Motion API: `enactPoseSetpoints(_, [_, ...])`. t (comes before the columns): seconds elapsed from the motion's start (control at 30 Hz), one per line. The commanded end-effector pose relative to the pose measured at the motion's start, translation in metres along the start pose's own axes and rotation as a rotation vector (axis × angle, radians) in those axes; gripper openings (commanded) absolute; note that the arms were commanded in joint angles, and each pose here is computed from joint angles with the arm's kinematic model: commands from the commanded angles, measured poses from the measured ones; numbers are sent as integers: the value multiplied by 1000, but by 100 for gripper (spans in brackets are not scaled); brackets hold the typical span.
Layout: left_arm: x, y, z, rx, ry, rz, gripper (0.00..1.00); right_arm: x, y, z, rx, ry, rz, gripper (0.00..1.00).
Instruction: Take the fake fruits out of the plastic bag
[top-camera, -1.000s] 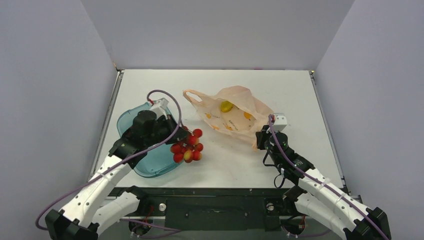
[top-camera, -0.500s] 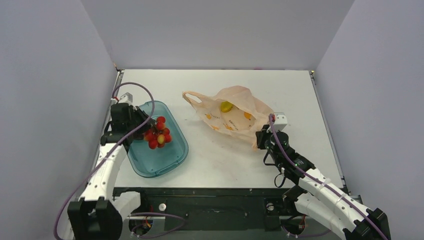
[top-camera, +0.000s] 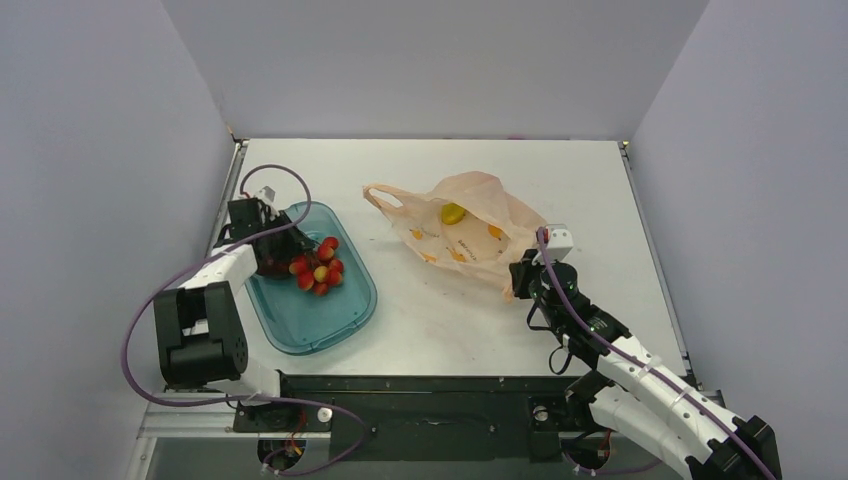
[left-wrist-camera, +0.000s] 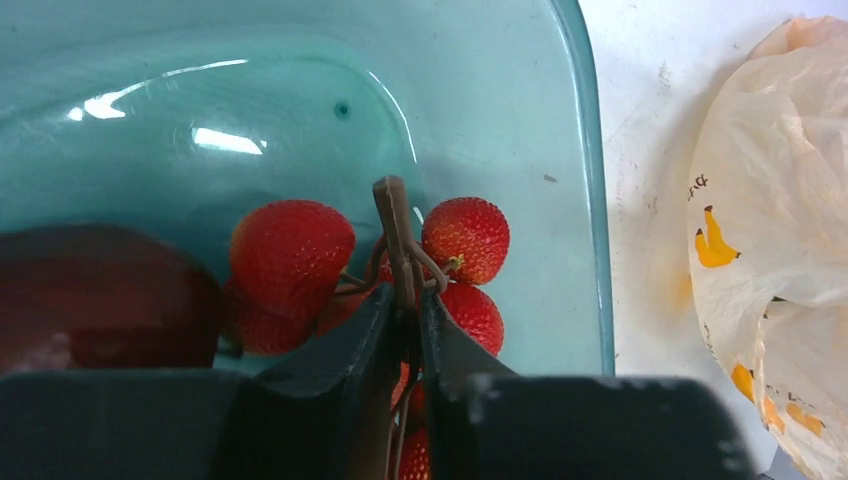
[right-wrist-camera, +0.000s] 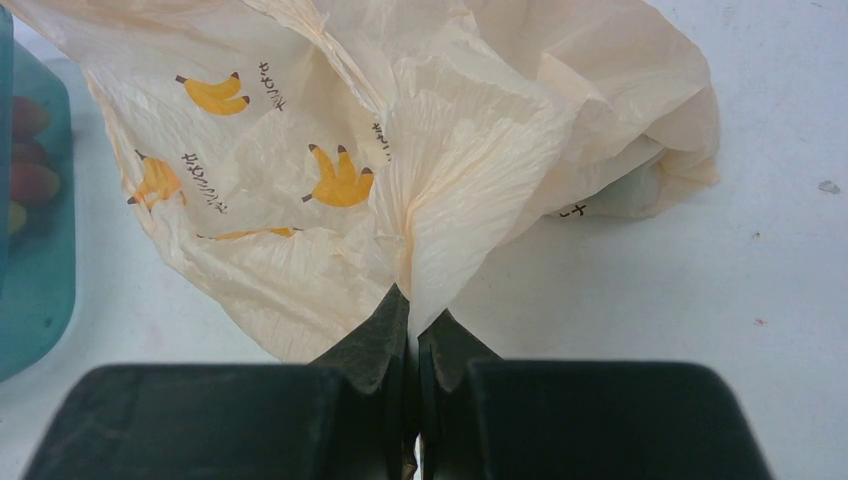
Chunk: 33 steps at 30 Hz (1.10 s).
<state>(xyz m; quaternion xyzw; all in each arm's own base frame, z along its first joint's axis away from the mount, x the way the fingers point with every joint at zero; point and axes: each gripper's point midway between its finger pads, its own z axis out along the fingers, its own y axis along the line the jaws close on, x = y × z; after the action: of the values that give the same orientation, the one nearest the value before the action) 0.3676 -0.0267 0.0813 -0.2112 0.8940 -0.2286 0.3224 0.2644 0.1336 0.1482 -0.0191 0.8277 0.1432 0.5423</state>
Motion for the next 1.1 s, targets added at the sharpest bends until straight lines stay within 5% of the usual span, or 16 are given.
enactPoseSetpoints(0.0, [-39, -19, 5, 68, -91, 48, 20, -25, 9, 0, -28, -61, 26, 0])
enactPoseSetpoints(0.1, [-37, -3, 10, -24, -50, 26, 37, -26, 10, -1, -33, -61, 30, 0])
enactPoseSetpoints(0.6, [-62, -1, -60, -212, -147, 139, 52, -19, 16, 0, -65, -24, 21, 0])
enactPoseSetpoints(0.83, [-31, -53, -92, 31, -144, 130, 52, 8, 33, 0, -141, 66, 29, 0])
enactPoseSetpoints(1.07, [70, -181, -106, 524, -52, 173, 52, 72, 44, -3, -173, 192, 87, 0])
